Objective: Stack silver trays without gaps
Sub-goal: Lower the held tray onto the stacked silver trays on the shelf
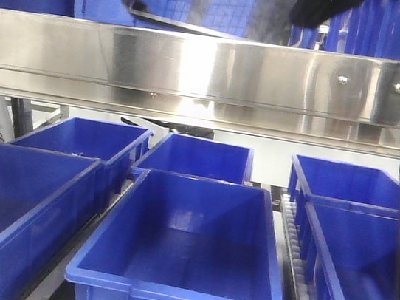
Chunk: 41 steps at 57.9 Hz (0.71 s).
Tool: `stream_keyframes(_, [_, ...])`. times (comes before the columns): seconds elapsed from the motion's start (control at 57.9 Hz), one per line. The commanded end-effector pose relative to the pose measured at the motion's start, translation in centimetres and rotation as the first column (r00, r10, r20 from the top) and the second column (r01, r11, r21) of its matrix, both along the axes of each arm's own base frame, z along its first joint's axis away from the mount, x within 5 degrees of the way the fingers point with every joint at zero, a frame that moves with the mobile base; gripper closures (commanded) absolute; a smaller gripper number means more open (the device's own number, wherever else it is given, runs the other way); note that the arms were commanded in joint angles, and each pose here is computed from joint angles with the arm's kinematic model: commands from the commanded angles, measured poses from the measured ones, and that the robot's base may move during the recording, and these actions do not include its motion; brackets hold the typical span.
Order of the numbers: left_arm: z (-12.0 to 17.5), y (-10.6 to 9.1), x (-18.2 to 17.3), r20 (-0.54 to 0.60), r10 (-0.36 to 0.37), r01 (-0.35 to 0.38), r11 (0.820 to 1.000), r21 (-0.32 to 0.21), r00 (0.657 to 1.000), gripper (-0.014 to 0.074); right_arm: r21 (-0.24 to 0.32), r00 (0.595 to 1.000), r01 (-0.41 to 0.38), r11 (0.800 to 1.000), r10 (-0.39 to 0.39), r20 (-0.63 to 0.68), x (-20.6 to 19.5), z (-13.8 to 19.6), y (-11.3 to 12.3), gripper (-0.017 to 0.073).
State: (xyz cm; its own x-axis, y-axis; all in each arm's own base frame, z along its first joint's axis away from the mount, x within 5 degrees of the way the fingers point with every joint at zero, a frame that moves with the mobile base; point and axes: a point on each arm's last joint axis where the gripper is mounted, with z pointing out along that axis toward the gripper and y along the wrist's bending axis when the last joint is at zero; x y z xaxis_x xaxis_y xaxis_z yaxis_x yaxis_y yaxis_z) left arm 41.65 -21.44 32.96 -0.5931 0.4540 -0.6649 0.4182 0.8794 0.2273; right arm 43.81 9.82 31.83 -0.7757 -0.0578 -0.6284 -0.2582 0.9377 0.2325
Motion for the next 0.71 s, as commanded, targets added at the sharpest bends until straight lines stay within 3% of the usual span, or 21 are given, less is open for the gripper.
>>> stream_keyframes(0.0, [0.1, -2.3, -0.5, 0.034, -0.078, 0.08, 0.994, -0.076, 0.996, 0.0612, 0.087, 0.998, -0.055, 0.995, 0.053, 0.032, -0.4, 0.9, 2.4, 0.0638])
stream_keyframes(0.086, [0.0, -2.3, -0.5, 0.034, -0.078, 0.081, 0.994, -0.075, 0.996, 0.0594, 0.083, 0.998, -0.061, 0.995, 0.061, 0.006, -0.4, 0.4, 2.5, 0.0613])
stream_keyframes(0.138, [0.1, -2.3, -0.4, 0.039, -0.08, 0.082, 0.994, -0.078, 0.996, 0.0565, 0.086, 0.998, -0.063, 0.994, 0.064, -0.006, -0.4, 0.2, 2.6, 0.0537])
stream_keyframes(0.294, [0.2, -2.4, -0.3, 0.053, -0.075, 0.08, 0.992, -0.094, 0.996, 0.0372, 0.119, 0.998, -0.058, 0.991, 0.06, -0.013, -0.2, 0.0, 2.8, 0.0167])
stream_keyframes(0.345, [0.2, -2.4, -0.3, 0.053, -0.07, 0.075, 0.992, -0.1, 0.996, 0.0299, 0.119, 0.998, -0.058, 0.991, 0.059, -0.011, -0.2, 0.0, 2.8, 0.0112])
stream_keyframes(0.501, [0.3, -2.0, -0.1, 0.054, -0.028, 0.034, 0.992, -0.122, 0.998, 0.0127, 0.119, 0.998, -0.058, 0.991, 0.059, -0.011, -0.2, 0.0, 2.8, 0.0123])
stream_keyframes(0.691, [1.9, -0.8, 0.0, 0.079, 0.029, -0.014, 0.984, -0.177, 0.996, 0.0072, 0.126, 0.997, -0.077, 0.989, 0.073, 0.031, -0.1, 2.0, 2.9, 0.0147])
